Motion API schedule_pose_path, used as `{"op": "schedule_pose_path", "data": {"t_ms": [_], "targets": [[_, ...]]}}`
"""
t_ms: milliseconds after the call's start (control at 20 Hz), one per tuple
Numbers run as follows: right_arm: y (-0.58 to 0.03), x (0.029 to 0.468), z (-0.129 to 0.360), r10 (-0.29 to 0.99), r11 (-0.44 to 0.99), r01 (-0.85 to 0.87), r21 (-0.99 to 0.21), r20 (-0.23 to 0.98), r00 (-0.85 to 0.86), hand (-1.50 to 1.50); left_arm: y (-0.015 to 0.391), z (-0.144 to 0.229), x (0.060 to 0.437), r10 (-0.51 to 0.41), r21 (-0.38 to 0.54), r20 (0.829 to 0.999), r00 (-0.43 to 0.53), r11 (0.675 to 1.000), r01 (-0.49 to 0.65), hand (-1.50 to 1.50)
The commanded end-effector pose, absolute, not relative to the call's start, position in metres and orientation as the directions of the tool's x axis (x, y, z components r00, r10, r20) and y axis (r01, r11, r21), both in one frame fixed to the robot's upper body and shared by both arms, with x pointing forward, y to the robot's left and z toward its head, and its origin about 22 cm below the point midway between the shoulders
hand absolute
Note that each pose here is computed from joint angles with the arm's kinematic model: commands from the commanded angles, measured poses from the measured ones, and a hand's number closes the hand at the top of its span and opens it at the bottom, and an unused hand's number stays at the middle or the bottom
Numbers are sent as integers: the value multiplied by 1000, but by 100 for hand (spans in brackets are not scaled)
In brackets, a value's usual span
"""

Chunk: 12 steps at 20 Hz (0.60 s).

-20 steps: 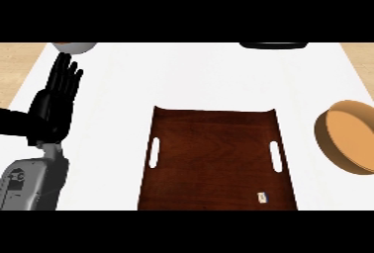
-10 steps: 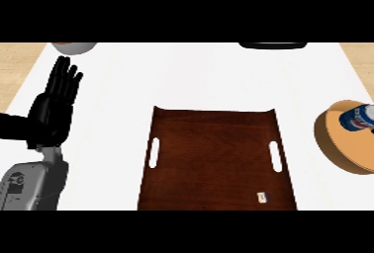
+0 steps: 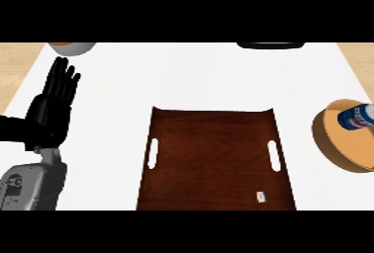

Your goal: Pick the can from the tray and place it in the pot

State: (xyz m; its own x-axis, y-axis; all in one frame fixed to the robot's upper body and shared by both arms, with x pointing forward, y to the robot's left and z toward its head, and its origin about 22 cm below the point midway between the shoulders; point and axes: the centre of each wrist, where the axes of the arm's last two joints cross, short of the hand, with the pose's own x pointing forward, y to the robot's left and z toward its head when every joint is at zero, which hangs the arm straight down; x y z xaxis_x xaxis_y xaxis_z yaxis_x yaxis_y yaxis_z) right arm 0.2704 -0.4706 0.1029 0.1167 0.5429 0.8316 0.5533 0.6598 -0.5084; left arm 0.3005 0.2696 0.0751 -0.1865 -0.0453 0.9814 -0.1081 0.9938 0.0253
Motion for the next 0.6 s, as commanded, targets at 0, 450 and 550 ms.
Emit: {"op": "schedule_pose_path", "data": {"t_ms": [0,450,550], "targets": [[-486,260,102,425,689,630,-359,904,50,-150,283,68,301,-44,24,982,-182,994,-111,0],[-561,184,113,386,662,714,-230,920,-62,-150,276,98,296,-42,23,982,-186,995,-102,0],[-583,180,104,352,665,725,-177,931,-96,-150,267,79,309,-22,0,980,-197,994,-108,0]]}}
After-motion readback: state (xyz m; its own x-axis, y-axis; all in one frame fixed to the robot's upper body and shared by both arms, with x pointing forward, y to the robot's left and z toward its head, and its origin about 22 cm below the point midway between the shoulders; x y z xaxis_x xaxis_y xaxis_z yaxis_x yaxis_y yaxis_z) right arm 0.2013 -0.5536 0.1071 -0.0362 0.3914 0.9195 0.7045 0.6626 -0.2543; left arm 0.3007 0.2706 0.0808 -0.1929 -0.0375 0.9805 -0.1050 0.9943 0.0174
